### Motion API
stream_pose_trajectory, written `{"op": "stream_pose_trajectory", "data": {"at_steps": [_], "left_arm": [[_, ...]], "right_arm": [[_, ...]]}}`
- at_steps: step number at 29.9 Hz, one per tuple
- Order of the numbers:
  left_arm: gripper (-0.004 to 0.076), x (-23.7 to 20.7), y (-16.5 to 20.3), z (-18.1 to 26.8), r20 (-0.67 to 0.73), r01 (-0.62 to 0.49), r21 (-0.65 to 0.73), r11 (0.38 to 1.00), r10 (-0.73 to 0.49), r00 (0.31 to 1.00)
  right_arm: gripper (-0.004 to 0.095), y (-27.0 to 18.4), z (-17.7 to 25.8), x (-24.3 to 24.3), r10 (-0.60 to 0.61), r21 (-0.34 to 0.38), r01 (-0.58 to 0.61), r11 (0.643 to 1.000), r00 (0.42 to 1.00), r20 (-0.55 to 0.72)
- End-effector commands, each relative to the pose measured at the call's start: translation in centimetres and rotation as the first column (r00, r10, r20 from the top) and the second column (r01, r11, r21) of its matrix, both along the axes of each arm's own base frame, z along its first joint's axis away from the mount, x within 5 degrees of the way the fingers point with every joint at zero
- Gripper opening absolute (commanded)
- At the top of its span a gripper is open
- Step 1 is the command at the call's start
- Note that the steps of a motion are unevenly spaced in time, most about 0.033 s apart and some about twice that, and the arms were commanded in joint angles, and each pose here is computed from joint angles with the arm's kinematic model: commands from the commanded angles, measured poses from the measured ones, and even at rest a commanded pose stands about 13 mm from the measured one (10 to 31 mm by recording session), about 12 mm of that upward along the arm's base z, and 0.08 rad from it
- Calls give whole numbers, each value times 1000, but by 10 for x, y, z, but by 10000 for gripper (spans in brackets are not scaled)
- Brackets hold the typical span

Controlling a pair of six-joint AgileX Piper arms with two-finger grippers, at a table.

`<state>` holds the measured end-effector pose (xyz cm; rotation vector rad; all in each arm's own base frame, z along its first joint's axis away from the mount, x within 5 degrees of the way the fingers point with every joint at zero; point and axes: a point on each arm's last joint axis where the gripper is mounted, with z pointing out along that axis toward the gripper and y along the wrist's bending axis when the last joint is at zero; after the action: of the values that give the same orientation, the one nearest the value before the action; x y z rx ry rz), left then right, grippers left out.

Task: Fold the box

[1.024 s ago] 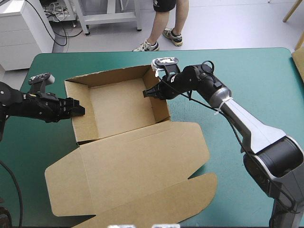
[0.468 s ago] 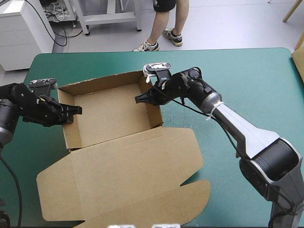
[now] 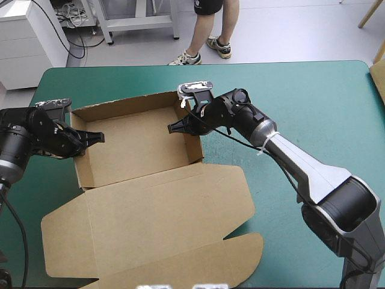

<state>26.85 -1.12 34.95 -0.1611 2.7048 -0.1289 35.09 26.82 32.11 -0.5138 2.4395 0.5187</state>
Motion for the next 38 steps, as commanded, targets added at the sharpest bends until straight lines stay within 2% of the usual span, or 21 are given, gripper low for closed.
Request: {"op": "stream_pose_trajectory", "data": {"at_steps": [1, 5, 13, 16, 19, 20, 27, 33, 36, 38], "left_arm": [[-8, 4, -13, 21, 171, 11, -68, 998, 1, 985], [-8, 12, -24, 18, 182, 43, -53, 998, -32, 983], [-8, 48, -53, 6, 119, 140, -33, 990, -135, 984], [-8, 66, -66, 2, 92, 171, -32, 985, -167, 982], [-8, 81, -81, -3, 58, 198, -38, 979, -196, 979], [-8, 86, -86, -6, 43, 209, -40, 977, -207, 977], [-8, 105, -122, -37, -44, 282, -36, 959, -283, 958], [-8, 112, -129, -57, -101, 285, -45, 957, -288, 952], [-8, 113, -129, -59, -98, 294, -39, 955, -297, 950], [-8, 114, -130, -59, -94, 294, -39, 955, -297, 950]], "right_arm": [[-20, -2, 39, -12, 2, 98, -9, 995, 997, 73], [-20, -11, 35, -10, -24, 30, 22, 999, 998, 53], [-20, -51, 27, 5, -105, -97, 102, 990, 994, -28], [-20, -69, 23, 9, -148, -195, 135, 971, 988, -53], [-20, -86, 20, 10, -198, -303, 170, 938, 978, -67], [-20, -87, 20, 10, -201, -314, 172, 934, 978, -60], [-21, -103, 13, 15, -208, -269, 168, 948, 970, -128], [-21, -120, -10, 19, -237, -264, 175, 948, 945, -225], [-21, -122, -13, 19, -230, -287, 163, 944, 948, -220], [-21, -120, -13, 20, -228, -277, 166, 946, 951, -208]]}}
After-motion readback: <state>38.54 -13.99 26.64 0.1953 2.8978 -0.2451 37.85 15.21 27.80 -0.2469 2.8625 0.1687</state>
